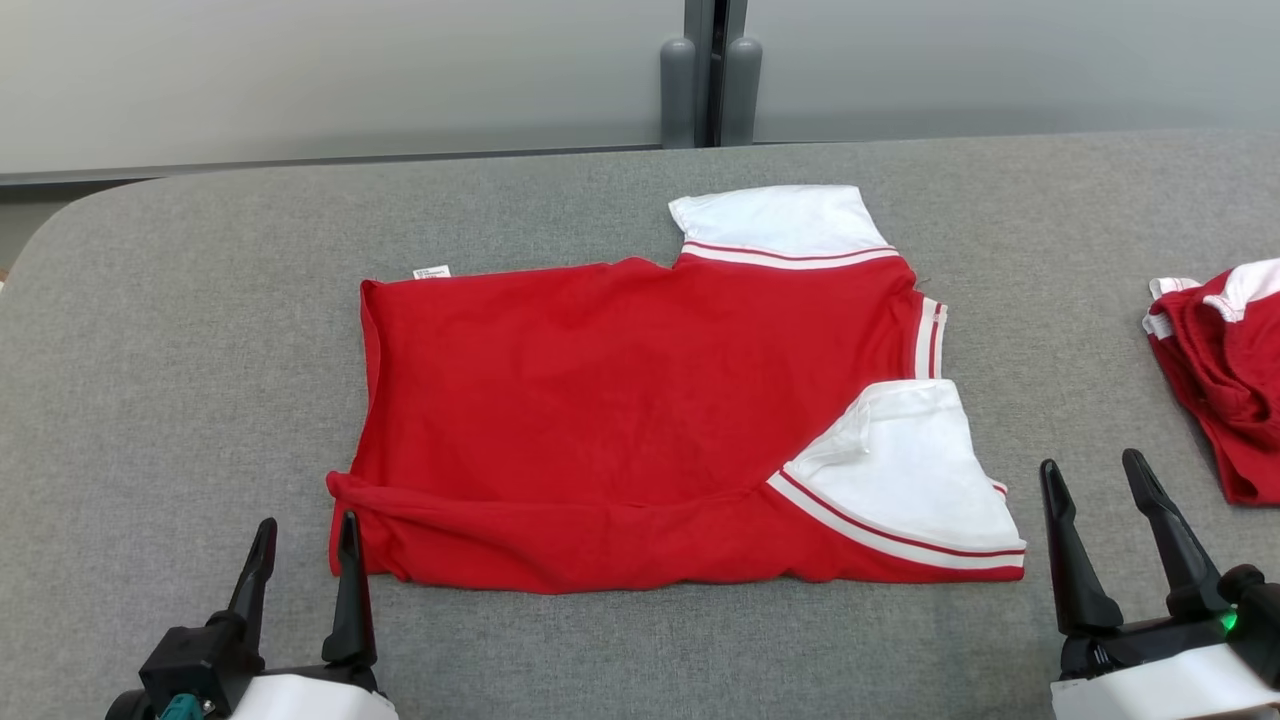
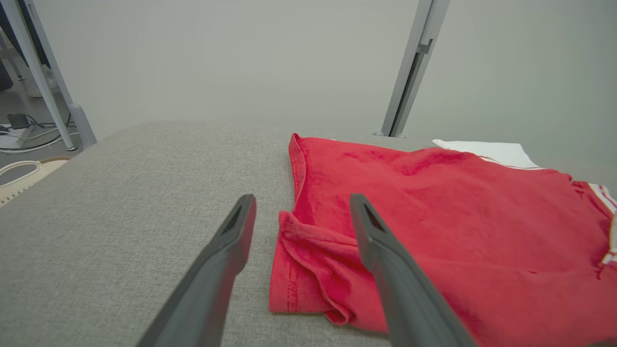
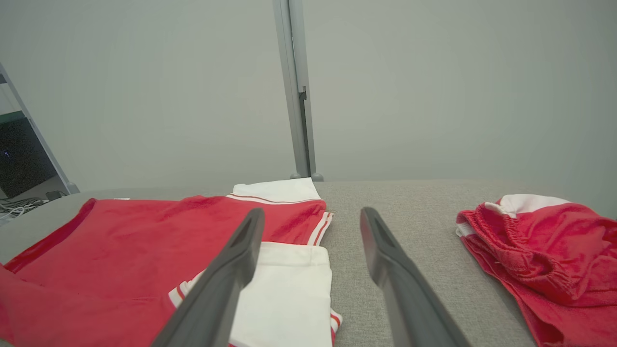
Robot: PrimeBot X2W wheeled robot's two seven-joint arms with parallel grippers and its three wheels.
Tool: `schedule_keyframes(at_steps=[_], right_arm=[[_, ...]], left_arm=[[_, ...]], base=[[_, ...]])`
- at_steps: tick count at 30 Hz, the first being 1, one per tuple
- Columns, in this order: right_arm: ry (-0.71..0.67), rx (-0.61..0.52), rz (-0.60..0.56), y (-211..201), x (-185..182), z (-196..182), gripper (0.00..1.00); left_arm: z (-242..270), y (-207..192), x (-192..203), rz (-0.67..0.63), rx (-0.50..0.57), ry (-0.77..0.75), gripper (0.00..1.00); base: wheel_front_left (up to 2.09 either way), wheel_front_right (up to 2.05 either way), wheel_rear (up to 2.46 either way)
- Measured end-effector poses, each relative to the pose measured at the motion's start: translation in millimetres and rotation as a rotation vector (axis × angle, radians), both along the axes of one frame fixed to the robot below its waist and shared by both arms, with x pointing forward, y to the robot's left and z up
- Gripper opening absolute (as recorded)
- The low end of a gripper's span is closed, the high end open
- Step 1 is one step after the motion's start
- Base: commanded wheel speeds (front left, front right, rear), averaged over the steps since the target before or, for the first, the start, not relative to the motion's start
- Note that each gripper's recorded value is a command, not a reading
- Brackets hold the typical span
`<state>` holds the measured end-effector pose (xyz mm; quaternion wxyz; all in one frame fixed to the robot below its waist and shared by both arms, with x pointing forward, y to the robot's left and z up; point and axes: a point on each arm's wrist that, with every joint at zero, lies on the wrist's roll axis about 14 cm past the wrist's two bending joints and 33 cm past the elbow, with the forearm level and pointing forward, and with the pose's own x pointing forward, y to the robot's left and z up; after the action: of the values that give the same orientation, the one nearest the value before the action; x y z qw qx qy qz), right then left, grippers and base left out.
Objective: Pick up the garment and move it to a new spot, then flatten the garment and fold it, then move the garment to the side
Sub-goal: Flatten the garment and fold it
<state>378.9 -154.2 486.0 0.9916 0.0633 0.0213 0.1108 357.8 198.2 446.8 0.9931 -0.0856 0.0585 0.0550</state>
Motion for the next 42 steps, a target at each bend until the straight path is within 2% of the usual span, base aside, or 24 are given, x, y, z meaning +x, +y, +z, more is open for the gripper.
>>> schedule_keyframes(at_steps=[16, 21, 27, 34, 35, 36, 37, 38, 39, 40, 42], right_arm=[[0.018, 0.015, -0.004, 2, -4, 0, 1.0], [0.134, 0.015, -0.011, -1, -8, -36, 1.0], [0.28, 0.024, -0.008, 3, -10, -82, 1.0], [0.382, 0.067, 0.02, 19, -5, -112, 1.0], [0.402, 0.073, 0.024, 21, -5, -117, 1.0], [0.408, 0.077, 0.028, 23, -5, -119, 1.0], [0.413, 0.089, 0.028, 24, -4, -120, 0.41], [0.417, 0.097, 0.028, 25, -2, -121, 0.41], [0.417, 0.097, 0.029, 24, 0, -121, 0.12], [0.418, 0.102, 0.028, 24, 1, -122, 0.0], [0.418, 0.11, 0.031, 26, 2, -123, 0.0]], left_arm=[[-19, 1, -4, -0.02, -0.016, 0.071, 1.0], [-50, -6, -10, -0.042, -0.067, 0.192, 1.0], [-70, -19, -3, -0.071, -0.114, 0.253, 1.0], [-87, -17, 2, -0.049, -0.184, 0.305, 1.0], [-89, -17, 2, -0.051, -0.187, 0.309, 0.83], [-90, -16, 2, -0.047, -0.196, 0.312, 0.49], [-91, -16, 3, -0.048, -0.204, 0.312, 0.28], [-91, -16, 2, -0.048, -0.203, 0.314, 0.28], [-92, -15, 2, -0.044, -0.205, 0.315, 0.08], [-92, -14, 2, -0.041, -0.204, 0.313, 0.0], [-92, -10, 1, -0.032, -0.198, 0.312, 0.0]], base=[[0.0, 0.0, 0.0], [0.0, 0.0, 0.0], [0.0, 0.0, 0.0], [0.0, 0.0, 0.0], [0.0, 0.0, 0.0], [0.0, 0.0, 0.0], [0.0, 0.0, 0.0], [0.0, 0.0, 0.0], [0.0, 0.0, 0.0], [0.0, 0.0, 0.0], [0.0, 0.0, 0.0]])
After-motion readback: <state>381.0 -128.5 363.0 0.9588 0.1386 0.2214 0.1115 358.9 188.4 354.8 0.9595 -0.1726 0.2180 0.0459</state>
